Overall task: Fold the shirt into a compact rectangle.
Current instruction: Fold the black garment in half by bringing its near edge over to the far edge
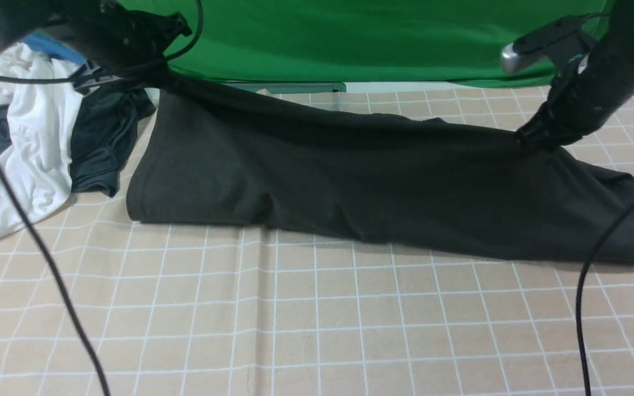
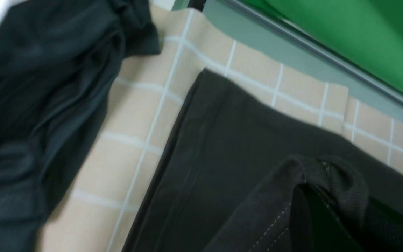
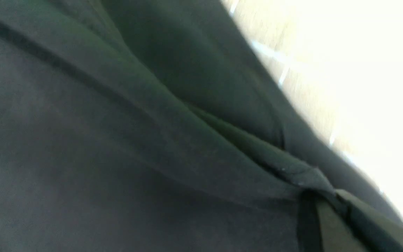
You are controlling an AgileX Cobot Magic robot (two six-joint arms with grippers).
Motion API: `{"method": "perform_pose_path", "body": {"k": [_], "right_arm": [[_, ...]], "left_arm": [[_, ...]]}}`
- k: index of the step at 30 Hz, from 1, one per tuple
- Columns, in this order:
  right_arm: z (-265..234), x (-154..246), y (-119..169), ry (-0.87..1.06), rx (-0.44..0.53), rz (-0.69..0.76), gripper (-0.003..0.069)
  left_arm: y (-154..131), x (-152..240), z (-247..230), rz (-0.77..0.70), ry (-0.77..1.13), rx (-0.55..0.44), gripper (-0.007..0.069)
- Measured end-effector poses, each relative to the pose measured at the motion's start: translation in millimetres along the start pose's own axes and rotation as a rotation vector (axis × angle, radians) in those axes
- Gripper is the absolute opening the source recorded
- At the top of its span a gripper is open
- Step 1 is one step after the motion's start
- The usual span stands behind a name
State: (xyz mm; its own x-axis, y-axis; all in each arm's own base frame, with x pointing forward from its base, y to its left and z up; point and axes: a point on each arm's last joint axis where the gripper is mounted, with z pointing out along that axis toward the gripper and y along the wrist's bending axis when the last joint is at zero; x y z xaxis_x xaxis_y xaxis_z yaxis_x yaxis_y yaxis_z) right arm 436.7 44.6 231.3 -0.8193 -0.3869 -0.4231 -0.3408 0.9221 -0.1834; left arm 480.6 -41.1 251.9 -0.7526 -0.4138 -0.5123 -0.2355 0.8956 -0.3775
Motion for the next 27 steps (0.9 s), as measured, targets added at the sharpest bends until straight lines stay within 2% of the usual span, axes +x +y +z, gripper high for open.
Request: {"method": "perform_pose_path", "body": {"k": [7,14,18,19,20,22,23,24,27], "right_arm": [[28.1,-14.3,-11.2,-0.008,0.009,0.013,0.0045],[41.4,-18.4,-11.8,-0.056,0.021,0.004,0.0059],[42.8,-23.3,-15.1,-0.116,0.044,0.005,0.0201],[42.8,-23.7,-15.3,-0.120,0.046,0.005,0.0209],[41.3,-24.5,-15.7,-0.126,0.048,0.005,0.0281],[38.2,-24.3,-15.9,-0.117,0.047,0.007,0.0323],[28.7,-23.5,-16.5,-0.086,0.040,0.018,0.0347],[23.9,-23.2,-16.8,-0.072,0.038,0.021,0.0344],[-5.1,-19.5,-18.0,-0.004,0.026,0.033,0.0253]], "left_arm": [[7.3,-3.6,35.6,-0.009,-0.004,-0.007,0.0035],[11.4,-6.7,47.7,-0.008,-0.062,0.002,0.0064],[11.1,-13.1,48.8,0.011,-0.135,0.013,0.0209],[11.0,-13.4,48.4,0.012,-0.136,0.013,0.0225],[11.3,-13.9,46.3,0.022,-0.132,0.007,0.0290],[11.5,-13.1,42.4,0.046,-0.108,-0.004,0.0326],[11.1,-11.9,31.9,0.102,-0.060,-0.021,0.0375],[11.1,-10.7,26.3,0.133,-0.028,-0.030,0.0383],[11.2,-4.2,8.7,0.222,0.094,-0.058,0.0359]]}}
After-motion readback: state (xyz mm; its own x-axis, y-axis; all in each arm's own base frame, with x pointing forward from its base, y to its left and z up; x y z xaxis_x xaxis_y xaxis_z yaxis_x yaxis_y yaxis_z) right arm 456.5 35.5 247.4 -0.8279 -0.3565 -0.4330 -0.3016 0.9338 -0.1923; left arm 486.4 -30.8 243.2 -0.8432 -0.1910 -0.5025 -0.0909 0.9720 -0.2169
